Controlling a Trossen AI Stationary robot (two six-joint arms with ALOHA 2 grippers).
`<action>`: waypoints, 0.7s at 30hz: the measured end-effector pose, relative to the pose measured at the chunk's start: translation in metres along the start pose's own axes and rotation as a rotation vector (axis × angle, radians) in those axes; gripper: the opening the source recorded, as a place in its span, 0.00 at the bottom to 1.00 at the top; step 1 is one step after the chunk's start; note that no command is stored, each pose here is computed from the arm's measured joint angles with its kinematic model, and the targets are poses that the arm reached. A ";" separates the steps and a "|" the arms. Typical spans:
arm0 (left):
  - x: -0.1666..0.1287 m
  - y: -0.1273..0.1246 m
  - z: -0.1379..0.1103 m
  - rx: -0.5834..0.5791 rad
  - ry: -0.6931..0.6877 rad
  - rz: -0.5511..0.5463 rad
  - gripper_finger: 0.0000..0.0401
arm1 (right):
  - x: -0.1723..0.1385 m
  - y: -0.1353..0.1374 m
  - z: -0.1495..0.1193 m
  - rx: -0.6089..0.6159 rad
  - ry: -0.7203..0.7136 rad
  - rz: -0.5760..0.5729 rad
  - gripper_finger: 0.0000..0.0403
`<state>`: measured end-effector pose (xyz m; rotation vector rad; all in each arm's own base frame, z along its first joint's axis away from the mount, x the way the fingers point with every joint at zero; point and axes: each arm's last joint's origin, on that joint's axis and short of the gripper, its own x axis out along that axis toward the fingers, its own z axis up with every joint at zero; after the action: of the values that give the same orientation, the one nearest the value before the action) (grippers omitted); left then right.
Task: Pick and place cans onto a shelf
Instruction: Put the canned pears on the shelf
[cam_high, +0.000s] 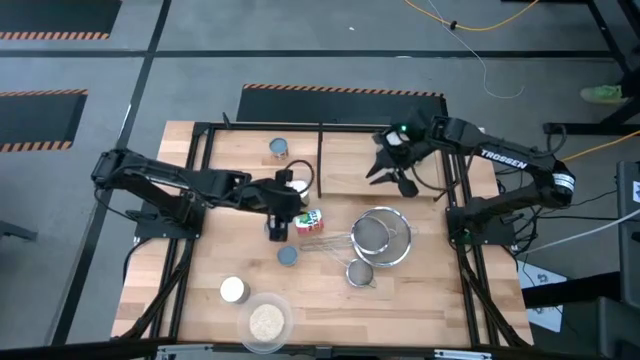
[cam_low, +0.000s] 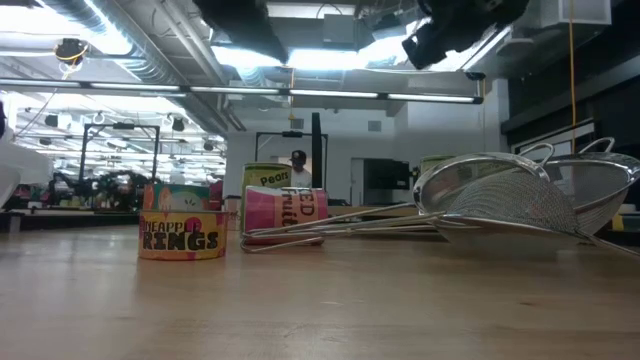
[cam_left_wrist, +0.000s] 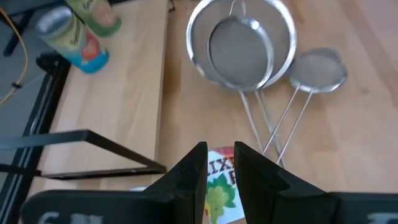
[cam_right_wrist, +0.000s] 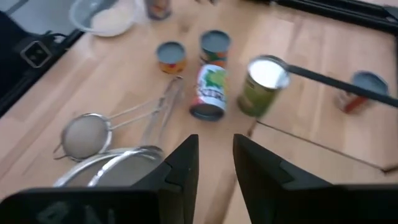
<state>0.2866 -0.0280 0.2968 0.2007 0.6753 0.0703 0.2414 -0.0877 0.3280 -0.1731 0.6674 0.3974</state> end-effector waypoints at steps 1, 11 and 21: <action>0.005 0.000 -0.001 0.000 0.015 0.003 0.18 | 0.002 0.003 0.002 -0.012 -0.002 0.011 0.26; 0.047 0.004 -0.021 0.005 0.189 0.024 0.18 | 0.015 0.022 0.014 -0.078 -0.009 0.085 0.26; 0.064 0.015 -0.039 0.013 0.346 0.140 0.18 | 0.018 0.027 0.016 -0.094 -0.010 0.105 0.26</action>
<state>0.3126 0.0016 0.2311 0.2513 1.0065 0.2390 0.2519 -0.0528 0.3286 -0.2258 0.6499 0.5303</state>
